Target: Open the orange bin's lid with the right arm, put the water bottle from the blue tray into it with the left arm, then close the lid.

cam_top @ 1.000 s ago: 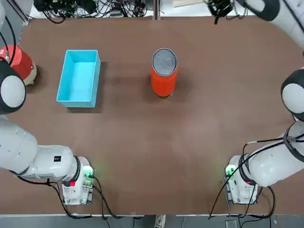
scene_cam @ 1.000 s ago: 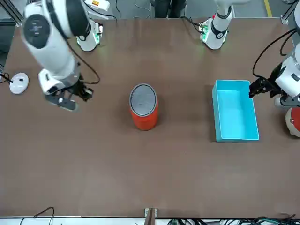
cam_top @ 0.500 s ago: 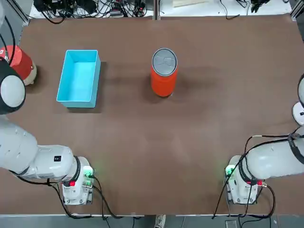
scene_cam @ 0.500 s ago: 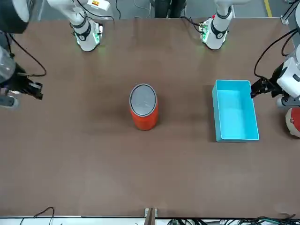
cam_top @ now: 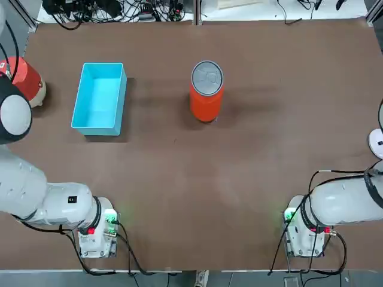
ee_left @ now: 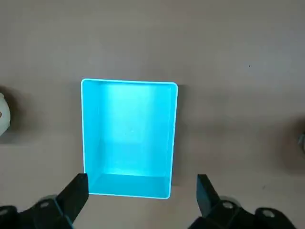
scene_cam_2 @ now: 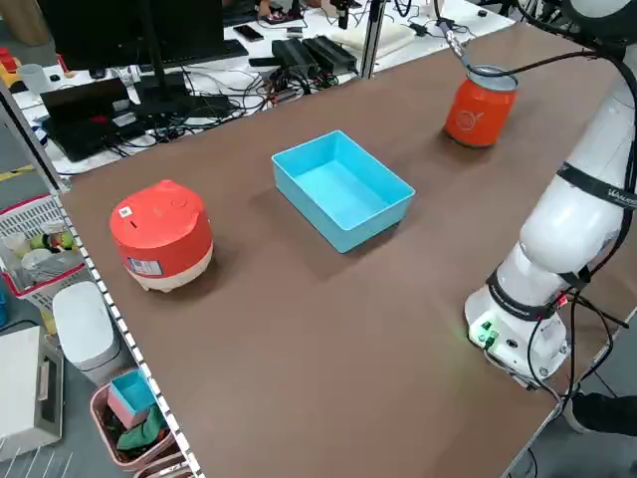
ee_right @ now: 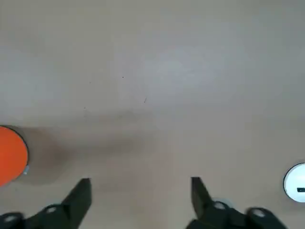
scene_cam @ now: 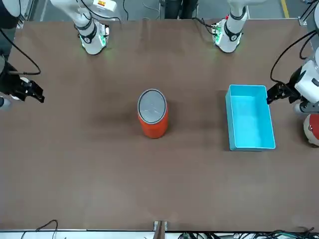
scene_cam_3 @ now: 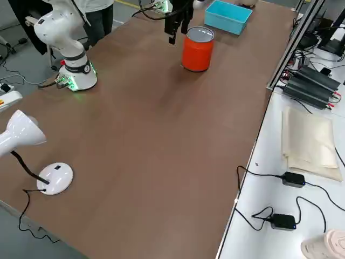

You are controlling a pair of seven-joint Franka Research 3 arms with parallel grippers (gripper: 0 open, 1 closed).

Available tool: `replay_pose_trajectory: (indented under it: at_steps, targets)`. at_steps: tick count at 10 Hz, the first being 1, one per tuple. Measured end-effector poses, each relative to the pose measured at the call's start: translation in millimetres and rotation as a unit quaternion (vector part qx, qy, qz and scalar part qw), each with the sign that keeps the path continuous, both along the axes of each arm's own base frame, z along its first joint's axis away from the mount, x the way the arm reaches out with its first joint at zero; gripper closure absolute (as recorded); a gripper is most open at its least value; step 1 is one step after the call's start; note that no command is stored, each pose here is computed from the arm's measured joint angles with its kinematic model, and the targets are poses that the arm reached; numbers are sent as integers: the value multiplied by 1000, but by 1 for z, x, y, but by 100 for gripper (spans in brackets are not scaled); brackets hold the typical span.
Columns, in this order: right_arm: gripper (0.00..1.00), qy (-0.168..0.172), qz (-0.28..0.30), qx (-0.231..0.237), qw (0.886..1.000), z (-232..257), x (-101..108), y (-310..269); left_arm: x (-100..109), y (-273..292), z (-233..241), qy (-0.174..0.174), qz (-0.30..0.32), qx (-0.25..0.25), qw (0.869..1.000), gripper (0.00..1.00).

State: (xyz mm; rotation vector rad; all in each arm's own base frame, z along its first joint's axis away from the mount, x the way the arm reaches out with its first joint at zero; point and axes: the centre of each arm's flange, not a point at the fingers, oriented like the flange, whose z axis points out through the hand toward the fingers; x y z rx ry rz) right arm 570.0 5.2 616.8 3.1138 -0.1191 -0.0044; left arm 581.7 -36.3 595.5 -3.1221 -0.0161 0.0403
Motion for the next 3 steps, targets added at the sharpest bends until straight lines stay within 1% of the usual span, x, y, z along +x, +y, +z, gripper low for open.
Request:
replay_pose_trajectory:
  at_steps: [3]
  targets:
    - [0,0,2,0,1000,0,0,-1,0,0,0,0,0,0,1000,0]
